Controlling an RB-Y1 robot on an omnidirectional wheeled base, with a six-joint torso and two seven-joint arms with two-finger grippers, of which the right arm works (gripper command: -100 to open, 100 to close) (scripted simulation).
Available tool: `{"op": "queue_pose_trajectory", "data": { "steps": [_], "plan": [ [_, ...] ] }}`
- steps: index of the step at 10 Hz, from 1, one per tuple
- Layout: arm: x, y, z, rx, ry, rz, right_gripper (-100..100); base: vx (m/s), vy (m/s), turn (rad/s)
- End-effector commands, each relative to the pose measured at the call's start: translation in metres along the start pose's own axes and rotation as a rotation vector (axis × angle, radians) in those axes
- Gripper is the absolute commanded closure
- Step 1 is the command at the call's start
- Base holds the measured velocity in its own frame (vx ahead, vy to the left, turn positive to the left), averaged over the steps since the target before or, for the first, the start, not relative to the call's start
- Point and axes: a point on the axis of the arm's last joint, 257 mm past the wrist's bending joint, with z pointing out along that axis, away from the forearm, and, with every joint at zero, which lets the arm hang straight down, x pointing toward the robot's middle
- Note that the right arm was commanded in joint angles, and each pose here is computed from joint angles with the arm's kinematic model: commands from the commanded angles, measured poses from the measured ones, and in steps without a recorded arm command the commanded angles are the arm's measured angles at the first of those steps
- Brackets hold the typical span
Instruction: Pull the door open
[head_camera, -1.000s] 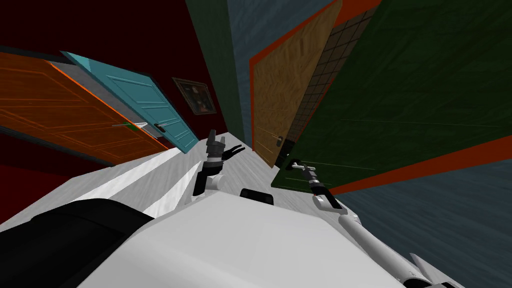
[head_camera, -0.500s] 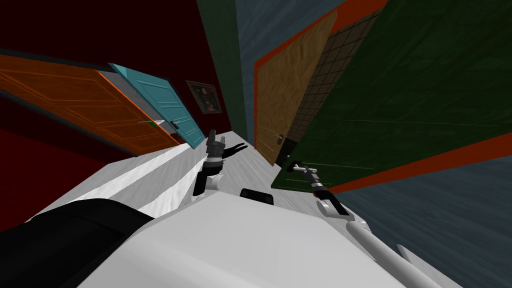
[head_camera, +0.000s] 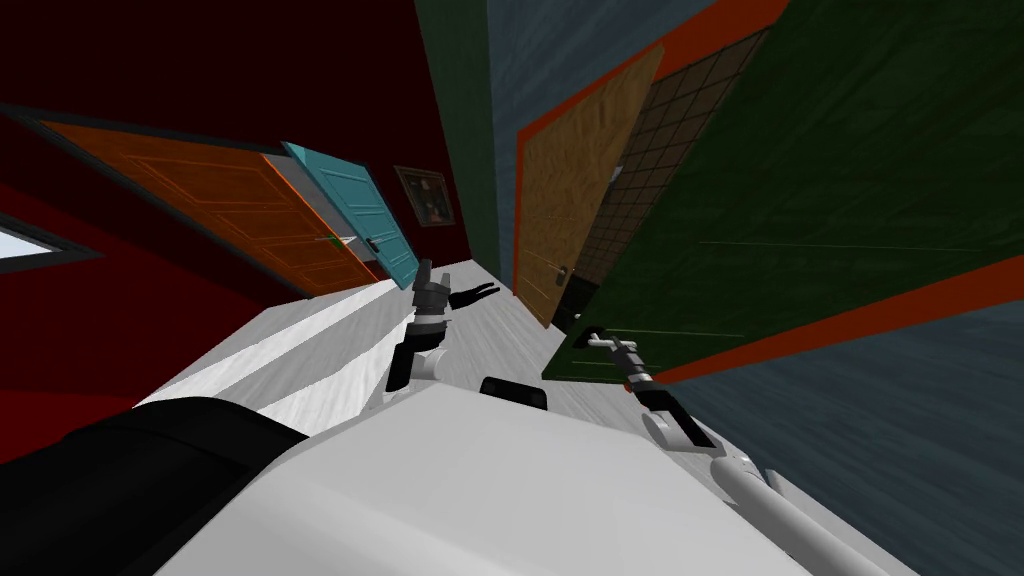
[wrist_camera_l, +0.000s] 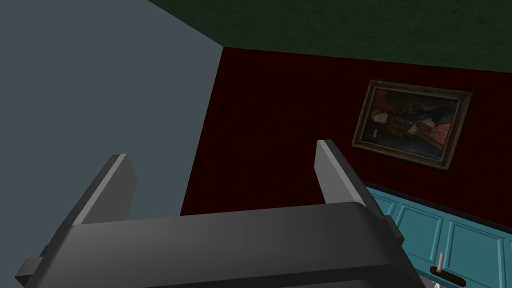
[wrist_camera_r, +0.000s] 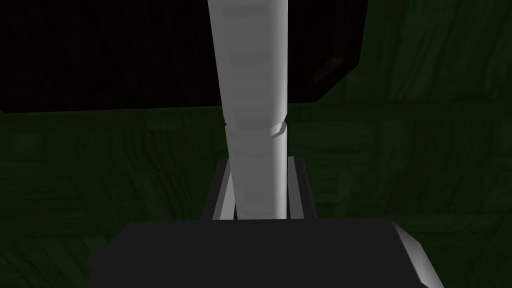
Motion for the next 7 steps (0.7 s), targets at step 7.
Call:
{"op": "queue_pose_trajectory", "data": {
  "steps": [7],
  "plan": [
    [0.002,-0.002,-0.0193,0.001,0.039,0.004,100,-0.163,-0.077,0.135]
  ]
}}
